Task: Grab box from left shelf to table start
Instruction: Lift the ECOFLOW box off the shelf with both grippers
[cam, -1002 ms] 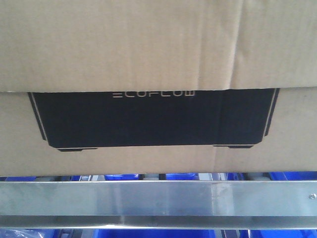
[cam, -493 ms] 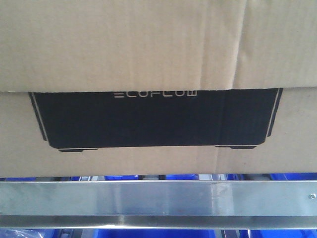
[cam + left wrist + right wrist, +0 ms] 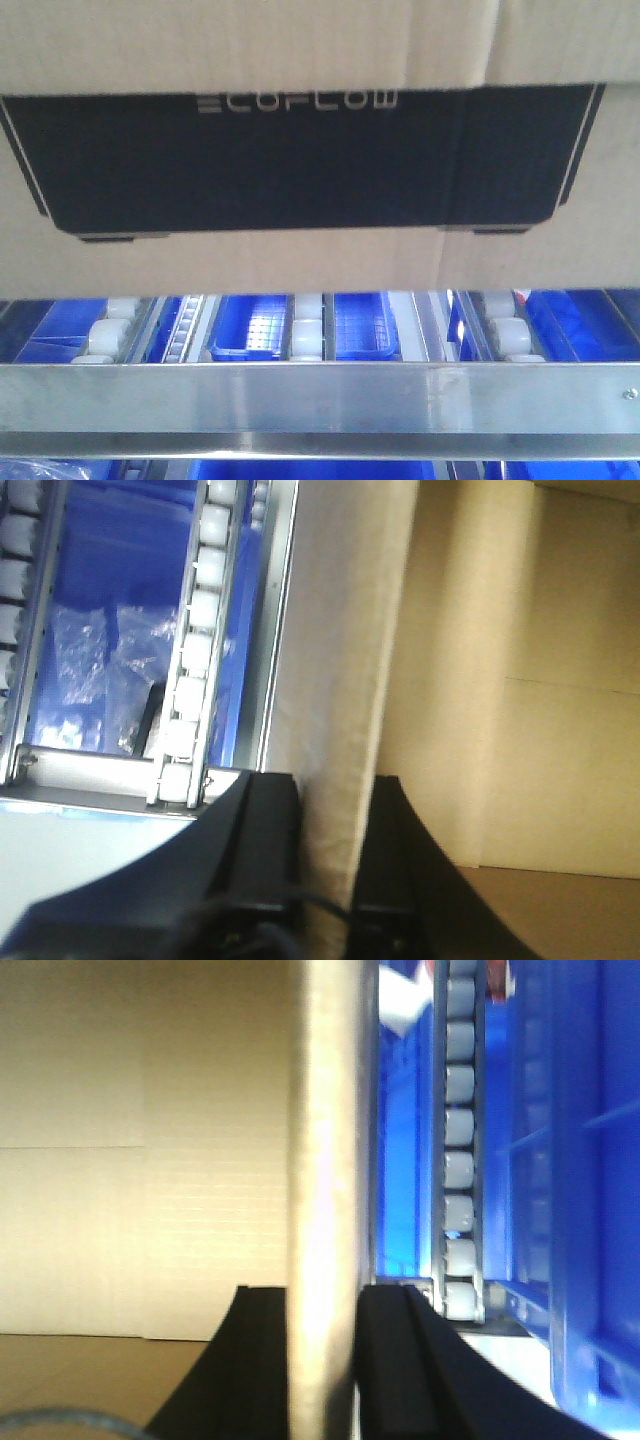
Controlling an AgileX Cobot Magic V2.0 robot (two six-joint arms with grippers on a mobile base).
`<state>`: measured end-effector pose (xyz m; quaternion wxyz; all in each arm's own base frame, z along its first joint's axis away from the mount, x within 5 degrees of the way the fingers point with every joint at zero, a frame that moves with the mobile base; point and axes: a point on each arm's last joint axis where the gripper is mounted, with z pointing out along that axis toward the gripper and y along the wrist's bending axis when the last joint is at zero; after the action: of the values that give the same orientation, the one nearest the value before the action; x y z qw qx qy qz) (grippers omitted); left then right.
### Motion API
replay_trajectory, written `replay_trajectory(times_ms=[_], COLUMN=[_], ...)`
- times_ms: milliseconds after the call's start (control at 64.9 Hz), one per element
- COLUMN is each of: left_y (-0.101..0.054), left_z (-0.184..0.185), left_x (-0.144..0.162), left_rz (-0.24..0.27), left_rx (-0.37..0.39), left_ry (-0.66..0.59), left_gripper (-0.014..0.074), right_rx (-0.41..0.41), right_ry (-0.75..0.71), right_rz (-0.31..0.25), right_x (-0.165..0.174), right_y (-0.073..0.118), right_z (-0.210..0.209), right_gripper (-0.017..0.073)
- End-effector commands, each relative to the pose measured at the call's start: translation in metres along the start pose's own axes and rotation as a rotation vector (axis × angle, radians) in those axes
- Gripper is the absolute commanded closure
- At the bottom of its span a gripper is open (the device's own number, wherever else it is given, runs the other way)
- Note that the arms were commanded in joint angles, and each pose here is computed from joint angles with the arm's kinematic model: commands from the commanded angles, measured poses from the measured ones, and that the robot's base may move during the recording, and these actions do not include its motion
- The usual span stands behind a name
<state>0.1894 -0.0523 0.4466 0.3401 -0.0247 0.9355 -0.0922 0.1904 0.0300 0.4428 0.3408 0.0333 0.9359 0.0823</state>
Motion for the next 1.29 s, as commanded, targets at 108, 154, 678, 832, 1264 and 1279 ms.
replay_trajectory(times_ms=[108,154,678,832,1264,1279], left_y=[0.005,0.006,0.024,0.026,0.025,0.025], left_z=[-0.036,-0.039,-0.076,-0.082,-0.085,-0.086], left_x=[0.013,0.016,0.067,0.074,0.076,0.077], left_rz=[-0.043,-0.043,-0.043,-0.039,-0.025,-0.025], left_rx=[0.024,0.026,0.067,0.070,0.095,0.097], left_ry=[-0.057,-0.062,-0.167,-0.167,-0.177,-0.183], left_gripper=[0.0696,0.0696,0.0696,0.0696,0.0696,0.0696], right_rx=[-0.018,-0.018,-0.043,-0.060,-0.068,-0.069], right_ry=[-0.025,-0.025,-0.101,-0.131,-0.117,-0.118], right_rz=[0.024,0.024,0.021,0.022,0.031,0.031], right_x=[0.024,0.029,0.070,0.077,0.099,0.099], right_y=[-0.003,-0.004,-0.011,-0.012,-0.016,-0.016], right_z=[-0.033,-0.035,-0.067,-0.077,-0.074,-0.074], right_gripper=[0.0503,0.0503,0.0503,0.0503,0.0503,0.0503])
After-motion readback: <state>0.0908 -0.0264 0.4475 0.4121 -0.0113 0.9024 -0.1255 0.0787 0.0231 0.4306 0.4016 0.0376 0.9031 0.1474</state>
